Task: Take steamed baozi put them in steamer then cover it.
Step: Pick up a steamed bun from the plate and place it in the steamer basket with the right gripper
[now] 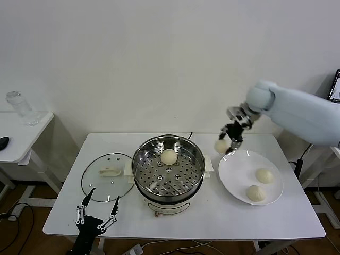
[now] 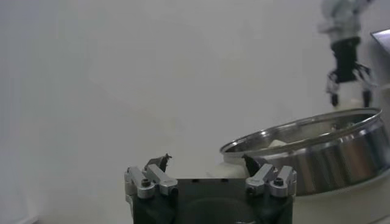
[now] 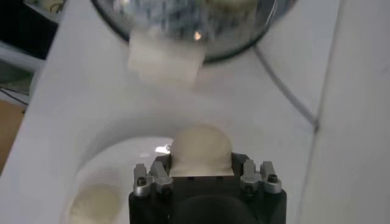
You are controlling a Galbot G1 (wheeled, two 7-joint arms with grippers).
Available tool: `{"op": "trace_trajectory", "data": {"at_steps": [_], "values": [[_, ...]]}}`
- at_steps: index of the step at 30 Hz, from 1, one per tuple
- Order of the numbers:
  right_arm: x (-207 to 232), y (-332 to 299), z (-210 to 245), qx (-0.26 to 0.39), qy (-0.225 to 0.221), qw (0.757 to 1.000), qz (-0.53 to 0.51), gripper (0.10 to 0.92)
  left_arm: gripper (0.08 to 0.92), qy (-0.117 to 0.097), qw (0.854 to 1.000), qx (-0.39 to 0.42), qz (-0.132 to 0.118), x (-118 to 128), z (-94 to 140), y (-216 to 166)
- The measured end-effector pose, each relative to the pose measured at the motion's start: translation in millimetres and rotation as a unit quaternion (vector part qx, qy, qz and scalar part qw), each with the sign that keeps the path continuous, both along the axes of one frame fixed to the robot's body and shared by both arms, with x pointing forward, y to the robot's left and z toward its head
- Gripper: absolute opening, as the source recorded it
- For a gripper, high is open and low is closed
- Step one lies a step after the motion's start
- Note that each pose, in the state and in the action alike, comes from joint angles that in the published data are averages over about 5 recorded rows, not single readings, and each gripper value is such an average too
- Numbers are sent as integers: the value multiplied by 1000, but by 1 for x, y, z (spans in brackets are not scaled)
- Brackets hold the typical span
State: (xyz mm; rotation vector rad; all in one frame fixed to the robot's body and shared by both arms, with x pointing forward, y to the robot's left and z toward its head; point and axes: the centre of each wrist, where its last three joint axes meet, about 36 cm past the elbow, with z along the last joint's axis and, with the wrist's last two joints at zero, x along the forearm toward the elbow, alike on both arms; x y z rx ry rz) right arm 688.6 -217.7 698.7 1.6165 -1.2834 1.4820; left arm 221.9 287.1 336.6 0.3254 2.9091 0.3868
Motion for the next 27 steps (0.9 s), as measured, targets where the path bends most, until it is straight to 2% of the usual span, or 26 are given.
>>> {"op": "trace_trajectory", "data": {"at_steps": [9, 17, 27], "values": [[-23, 103, 7, -5, 19, 999, 45, 641, 823, -1, 1000, -3, -1, 4, -2, -2], [-40, 171, -17, -24, 20, 997, 68, 632, 823, -9, 1000, -5, 1, 10, -1, -2], [-54, 218, -59, -35, 21, 996, 80, 619, 823, -10, 1000, -5, 3, 10, -1, 0]]}}
